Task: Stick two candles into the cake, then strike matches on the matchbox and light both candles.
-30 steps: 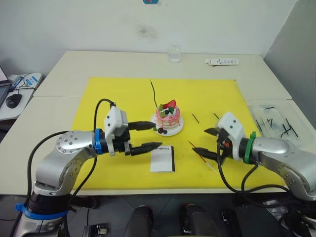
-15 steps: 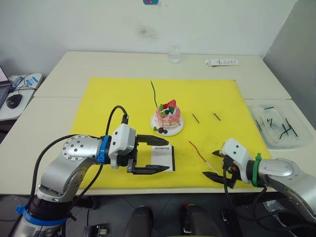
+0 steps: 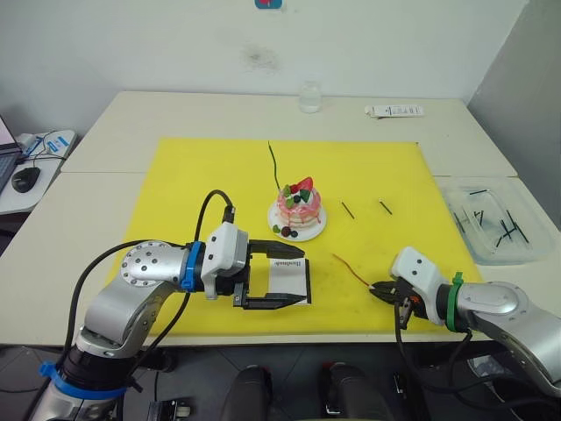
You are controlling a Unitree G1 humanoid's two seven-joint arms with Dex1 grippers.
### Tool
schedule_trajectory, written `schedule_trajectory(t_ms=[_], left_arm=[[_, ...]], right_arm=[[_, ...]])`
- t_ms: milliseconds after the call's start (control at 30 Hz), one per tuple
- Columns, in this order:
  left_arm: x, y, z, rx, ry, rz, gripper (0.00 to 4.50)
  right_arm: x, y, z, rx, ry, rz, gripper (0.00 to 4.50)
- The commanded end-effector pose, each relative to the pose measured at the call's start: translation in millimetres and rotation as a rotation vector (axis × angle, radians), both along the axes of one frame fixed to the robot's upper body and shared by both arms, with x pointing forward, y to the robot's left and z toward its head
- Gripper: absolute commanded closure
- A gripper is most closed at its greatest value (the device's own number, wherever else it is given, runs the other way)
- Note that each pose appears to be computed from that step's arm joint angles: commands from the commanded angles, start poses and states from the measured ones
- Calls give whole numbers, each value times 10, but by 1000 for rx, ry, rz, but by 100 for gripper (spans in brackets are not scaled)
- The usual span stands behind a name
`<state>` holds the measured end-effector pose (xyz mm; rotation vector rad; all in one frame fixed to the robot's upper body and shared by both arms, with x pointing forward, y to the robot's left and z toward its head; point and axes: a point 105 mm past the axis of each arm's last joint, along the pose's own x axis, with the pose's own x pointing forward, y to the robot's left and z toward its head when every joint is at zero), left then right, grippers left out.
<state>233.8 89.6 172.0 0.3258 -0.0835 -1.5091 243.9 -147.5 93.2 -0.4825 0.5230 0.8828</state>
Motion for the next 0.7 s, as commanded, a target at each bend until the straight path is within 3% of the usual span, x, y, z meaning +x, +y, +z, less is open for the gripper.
schedule_trajectory(t_ms=[33,367,533,700], left_arm=[[-33,-70,62,-28,-39,-10,95],[-69,-286,-7,-49,2,-76,95],[-42,-381,32,-64,2,-51,95],[-84,-382,40,-69,15,-49,95]], right_arm=[[65,-132,88,-39,-34,-15,446],[26,-957,338,-225,-2,81,446],[-64,-1493,265,-313,67,114,446],[-95,-1647,199,-315,123,137,446]])
